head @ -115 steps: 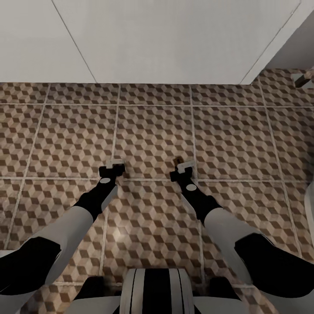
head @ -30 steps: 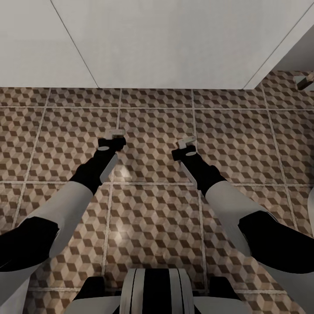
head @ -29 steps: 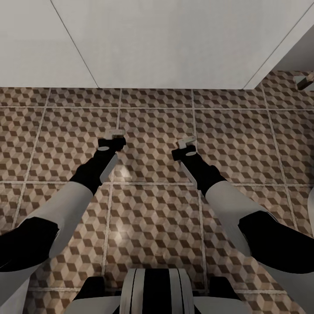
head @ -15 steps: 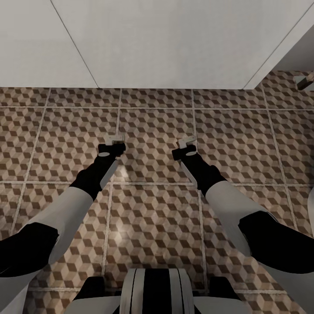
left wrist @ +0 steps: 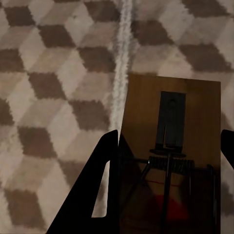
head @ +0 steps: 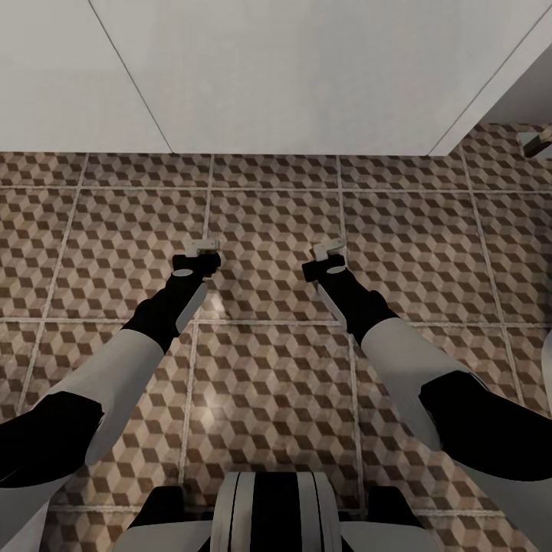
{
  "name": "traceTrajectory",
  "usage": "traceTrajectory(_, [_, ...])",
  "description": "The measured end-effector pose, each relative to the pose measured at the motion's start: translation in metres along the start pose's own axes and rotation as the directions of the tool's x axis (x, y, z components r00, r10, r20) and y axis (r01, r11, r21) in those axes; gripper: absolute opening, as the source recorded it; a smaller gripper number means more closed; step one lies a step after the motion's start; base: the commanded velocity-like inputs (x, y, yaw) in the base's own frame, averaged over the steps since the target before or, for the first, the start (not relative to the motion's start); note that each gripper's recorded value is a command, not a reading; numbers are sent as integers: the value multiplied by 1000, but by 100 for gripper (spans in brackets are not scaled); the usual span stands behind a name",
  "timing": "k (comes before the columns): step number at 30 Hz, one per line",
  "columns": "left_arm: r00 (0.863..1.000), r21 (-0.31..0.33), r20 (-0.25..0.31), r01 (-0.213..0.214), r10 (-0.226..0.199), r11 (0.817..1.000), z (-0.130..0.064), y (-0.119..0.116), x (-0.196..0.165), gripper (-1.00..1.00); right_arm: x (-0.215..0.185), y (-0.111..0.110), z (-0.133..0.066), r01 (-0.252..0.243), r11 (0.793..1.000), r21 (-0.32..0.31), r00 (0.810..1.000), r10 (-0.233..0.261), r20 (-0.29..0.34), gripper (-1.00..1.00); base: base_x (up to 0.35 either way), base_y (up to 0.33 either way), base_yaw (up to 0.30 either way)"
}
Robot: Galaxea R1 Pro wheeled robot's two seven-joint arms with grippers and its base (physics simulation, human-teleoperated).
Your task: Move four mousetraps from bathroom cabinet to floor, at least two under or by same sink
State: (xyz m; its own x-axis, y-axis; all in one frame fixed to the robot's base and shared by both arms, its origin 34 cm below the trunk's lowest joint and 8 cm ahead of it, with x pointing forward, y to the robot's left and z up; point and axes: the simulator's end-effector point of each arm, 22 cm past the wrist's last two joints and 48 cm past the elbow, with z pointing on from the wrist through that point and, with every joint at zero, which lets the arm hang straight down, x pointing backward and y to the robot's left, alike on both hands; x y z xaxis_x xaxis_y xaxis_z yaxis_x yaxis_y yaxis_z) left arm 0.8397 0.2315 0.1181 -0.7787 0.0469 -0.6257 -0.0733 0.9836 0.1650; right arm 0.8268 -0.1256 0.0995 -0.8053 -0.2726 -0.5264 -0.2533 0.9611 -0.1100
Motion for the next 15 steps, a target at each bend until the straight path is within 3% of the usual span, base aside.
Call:
traceTrajectory(12, [1000, 0, 0, 0, 0, 1000, 0, 0, 1, -100, -1, -1, 1, -1, 1000, 1, 1000, 1, 5, -100, 0, 0, 0])
traceTrajectory(15, [1000, 0, 0, 0, 0, 1000, 0, 0, 1, -100, -8, -1, 1, -7, 1000, 0, 999, 7, 40, -100, 0, 0, 0])
